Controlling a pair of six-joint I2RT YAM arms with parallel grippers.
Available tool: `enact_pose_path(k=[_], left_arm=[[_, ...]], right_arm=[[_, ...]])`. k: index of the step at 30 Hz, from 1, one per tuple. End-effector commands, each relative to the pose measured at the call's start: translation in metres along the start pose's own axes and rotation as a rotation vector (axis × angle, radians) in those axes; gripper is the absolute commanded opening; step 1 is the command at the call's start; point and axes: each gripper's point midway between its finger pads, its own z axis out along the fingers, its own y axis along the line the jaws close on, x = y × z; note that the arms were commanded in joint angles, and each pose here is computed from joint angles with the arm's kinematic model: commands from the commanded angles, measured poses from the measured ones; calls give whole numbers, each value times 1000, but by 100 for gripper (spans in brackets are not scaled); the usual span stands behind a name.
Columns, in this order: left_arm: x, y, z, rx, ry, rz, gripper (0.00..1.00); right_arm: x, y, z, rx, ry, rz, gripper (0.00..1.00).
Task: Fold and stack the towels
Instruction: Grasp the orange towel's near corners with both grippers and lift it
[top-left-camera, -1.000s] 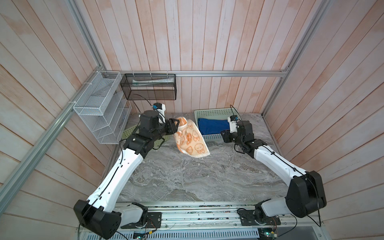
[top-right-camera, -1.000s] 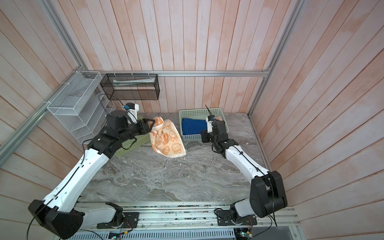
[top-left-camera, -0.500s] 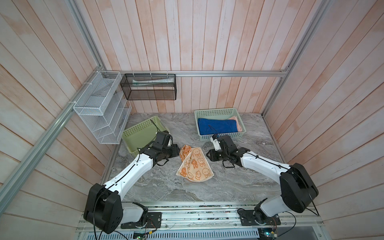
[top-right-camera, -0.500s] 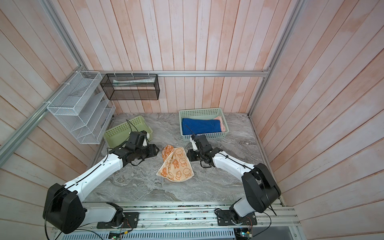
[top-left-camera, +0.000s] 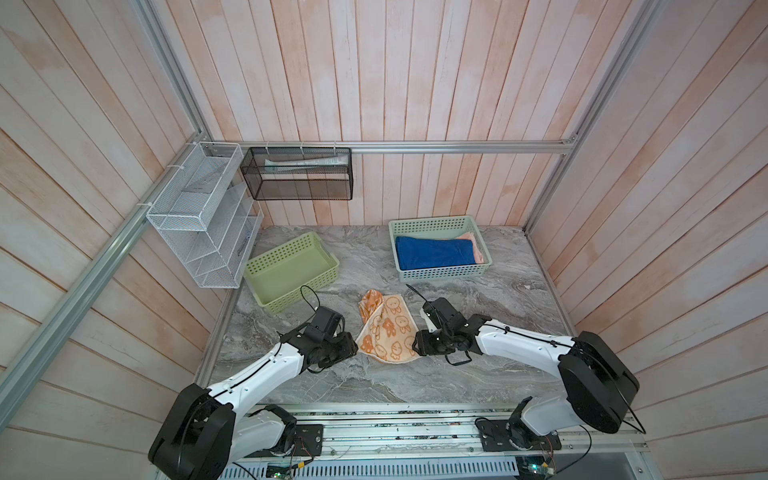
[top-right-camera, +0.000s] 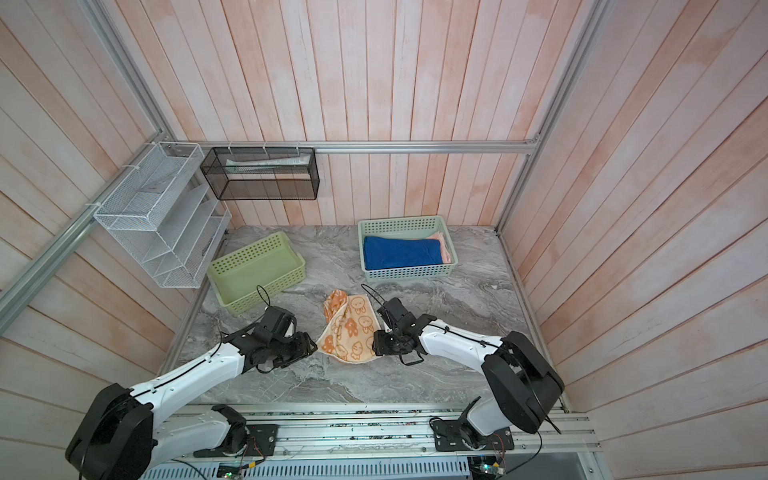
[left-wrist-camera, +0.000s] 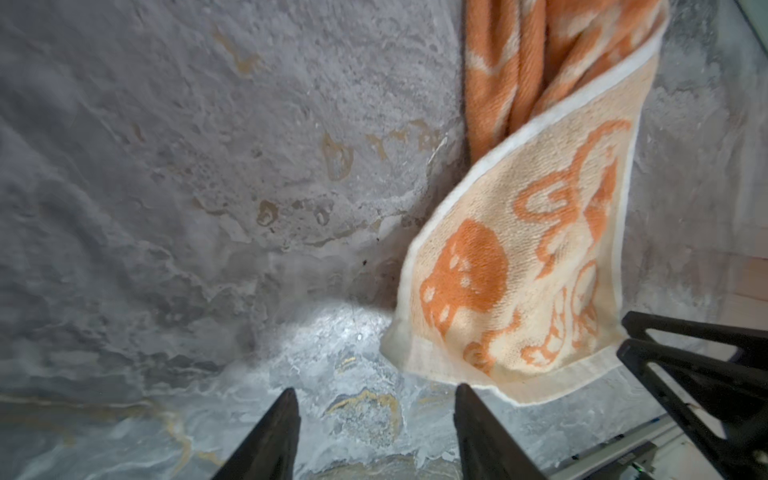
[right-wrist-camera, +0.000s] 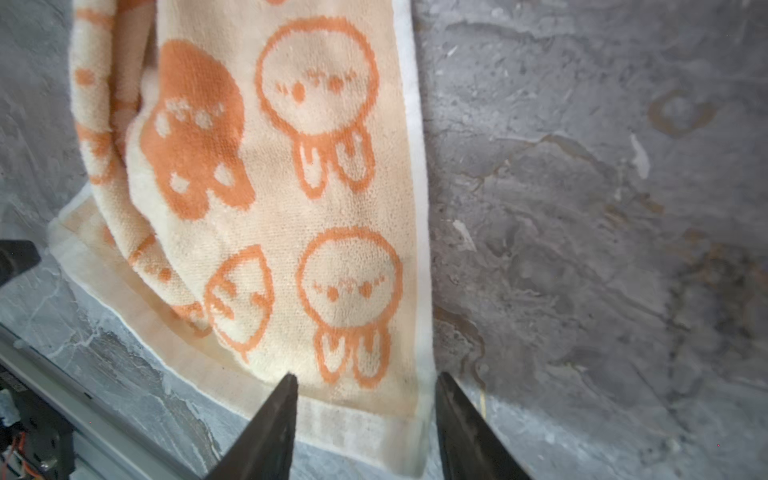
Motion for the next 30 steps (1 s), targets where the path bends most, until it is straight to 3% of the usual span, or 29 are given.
enact_pose_path(k=[1, 13, 16, 20, 23, 27, 30], left_arm=[[-10, -27, 0, 132, -34, -66, 61], [-2, -25, 22, 164, 13, -110, 60], [-1, -25, 27, 169, 20, -114, 57], [-5, -30, 27, 187, 12, -98, 34], [-16, -43, 15, 211, -33, -48, 14], [-42, -63, -19, 207, -143, 43, 0], [-63, -78, -56, 188, -252, 121, 0]], right_arm=[[10, -7, 2, 10, 46, 80, 55], [26, -11, 8, 2, 91, 130, 55], [21, -9, 4, -2, 72, 125, 46], [9, -3, -4, -17, 17, 110, 15], [-3, 5, -13, -47, -34, 91, 0], [-25, 17, -37, -63, -121, 63, 0], [-45, 24, -66, -59, -220, 42, 0]])
